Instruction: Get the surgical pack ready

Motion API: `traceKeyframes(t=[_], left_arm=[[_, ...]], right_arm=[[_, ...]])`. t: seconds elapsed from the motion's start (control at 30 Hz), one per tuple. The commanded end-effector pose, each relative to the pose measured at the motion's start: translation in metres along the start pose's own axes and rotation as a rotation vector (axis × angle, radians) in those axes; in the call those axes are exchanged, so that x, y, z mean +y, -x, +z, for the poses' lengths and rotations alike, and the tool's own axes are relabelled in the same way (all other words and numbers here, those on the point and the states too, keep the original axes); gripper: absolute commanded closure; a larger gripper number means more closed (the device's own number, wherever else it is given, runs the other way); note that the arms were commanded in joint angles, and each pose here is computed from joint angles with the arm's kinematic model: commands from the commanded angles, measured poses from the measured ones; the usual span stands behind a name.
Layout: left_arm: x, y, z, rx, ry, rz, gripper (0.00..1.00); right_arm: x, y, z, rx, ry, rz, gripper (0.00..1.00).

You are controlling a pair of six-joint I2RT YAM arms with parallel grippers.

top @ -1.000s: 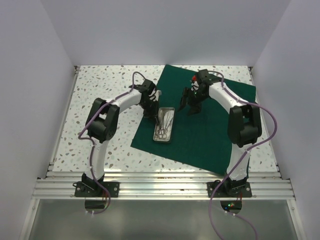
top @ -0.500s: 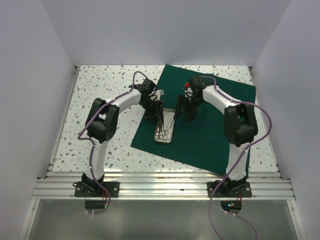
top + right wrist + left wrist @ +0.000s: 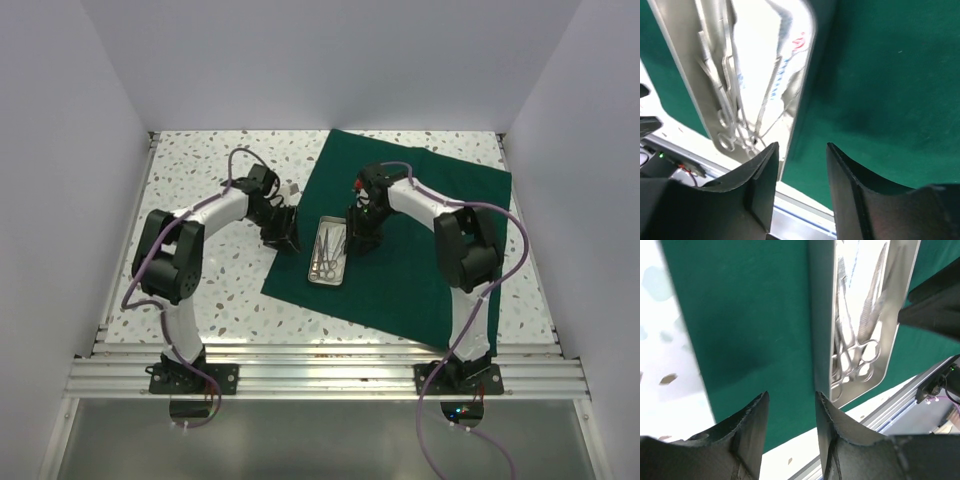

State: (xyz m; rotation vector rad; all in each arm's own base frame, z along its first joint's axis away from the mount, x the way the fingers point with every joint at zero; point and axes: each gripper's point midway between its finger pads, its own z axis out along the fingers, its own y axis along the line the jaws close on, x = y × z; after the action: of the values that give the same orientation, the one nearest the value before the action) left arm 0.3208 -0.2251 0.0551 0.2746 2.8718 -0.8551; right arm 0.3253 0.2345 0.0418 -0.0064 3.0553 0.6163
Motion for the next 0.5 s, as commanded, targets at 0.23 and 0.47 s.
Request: traceKeyframes(t=[0.23,0.47], left_arm=[[-0.001,-0.008,-0.004,-0.061,-0.083,0.081,0.57],[0.014,-0.028,0.012,0.001,-0.103,0.055,0.59]], right_arm=[[-0.008,-0.006,0.018,0.025,-0.089,-0.026,0.69],[-0.015,0.001,0.014,0.029,-0.158,-0.074,0.92]])
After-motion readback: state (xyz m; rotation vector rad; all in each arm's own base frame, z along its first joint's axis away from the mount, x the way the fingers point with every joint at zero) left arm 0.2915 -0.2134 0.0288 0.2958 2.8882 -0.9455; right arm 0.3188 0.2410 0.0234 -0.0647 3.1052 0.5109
